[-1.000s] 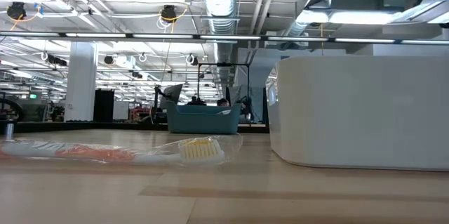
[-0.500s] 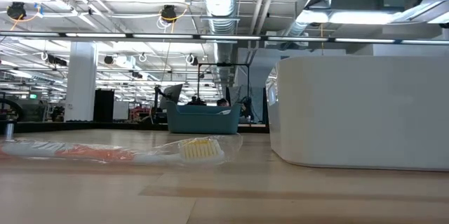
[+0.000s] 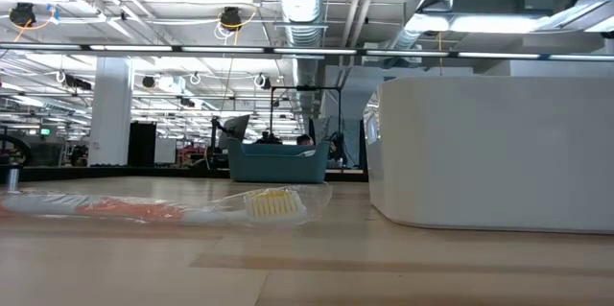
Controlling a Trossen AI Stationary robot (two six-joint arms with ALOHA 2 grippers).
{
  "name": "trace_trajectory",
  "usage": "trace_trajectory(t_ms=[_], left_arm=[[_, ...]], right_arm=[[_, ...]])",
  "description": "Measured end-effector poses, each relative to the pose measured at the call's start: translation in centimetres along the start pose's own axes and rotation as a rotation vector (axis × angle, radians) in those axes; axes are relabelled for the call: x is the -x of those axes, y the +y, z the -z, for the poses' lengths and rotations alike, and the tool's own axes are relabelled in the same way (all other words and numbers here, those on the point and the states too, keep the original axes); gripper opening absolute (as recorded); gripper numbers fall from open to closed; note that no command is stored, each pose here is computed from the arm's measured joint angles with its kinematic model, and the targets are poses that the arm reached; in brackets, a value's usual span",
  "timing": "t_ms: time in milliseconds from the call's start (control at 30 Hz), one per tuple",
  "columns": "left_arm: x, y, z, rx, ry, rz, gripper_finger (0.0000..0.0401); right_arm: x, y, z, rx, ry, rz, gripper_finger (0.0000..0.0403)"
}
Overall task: Pick & Place Toothbrushes
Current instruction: Put the violet toothbrush into the blue bin
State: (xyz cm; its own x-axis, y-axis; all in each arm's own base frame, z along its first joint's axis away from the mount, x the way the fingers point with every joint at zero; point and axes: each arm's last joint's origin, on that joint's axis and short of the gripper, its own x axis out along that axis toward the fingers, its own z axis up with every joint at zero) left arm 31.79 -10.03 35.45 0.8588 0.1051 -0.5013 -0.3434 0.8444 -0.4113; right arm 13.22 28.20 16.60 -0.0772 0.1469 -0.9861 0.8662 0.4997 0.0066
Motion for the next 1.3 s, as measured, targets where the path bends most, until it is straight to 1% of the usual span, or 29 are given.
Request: trace_trajectory(t_ms=[200, 400, 500, 700, 1100, 1300], left_arm=[[-0.1, 0.2, -0.3, 0.008, -0.010, -0.002, 0.0140], [-0.1, 0.1, -0.3, 0.011, -0.017, 0.004, 0.0140], [-0.1, 0.1, -0.4, 0.012, -0.019, 0.006, 0.0140], [-0.2, 0.2, -0.5, 0.016, -0.024, 0.005, 0.0140], [-0.2, 0.2, -0.5, 0.016, -0.022, 0.008, 0.0140], [-0.1, 0.1, -0.5, 0.016, -0.020, 0.011, 0.0140]], right_arm=[[-1.6, 0.2, -0.2, 0.018, -0.015, 0.043, 0.0255], [-1.8, 0.2, -0.3, 0.024, -0.020, 0.052, 0.0254], [-1.8, 0.2, -0.3, 0.026, -0.021, 0.051, 0.0245], [-2.8, -0.1, -0.6, 0.044, -0.013, 0.037, 0.0199], [-2.6, 0.2, -0.9, 0.033, 0.003, 0.041, 0.0101], [-2.6, 0.2, -0.8, 0.033, 0.021, 0.047, 0.0065]])
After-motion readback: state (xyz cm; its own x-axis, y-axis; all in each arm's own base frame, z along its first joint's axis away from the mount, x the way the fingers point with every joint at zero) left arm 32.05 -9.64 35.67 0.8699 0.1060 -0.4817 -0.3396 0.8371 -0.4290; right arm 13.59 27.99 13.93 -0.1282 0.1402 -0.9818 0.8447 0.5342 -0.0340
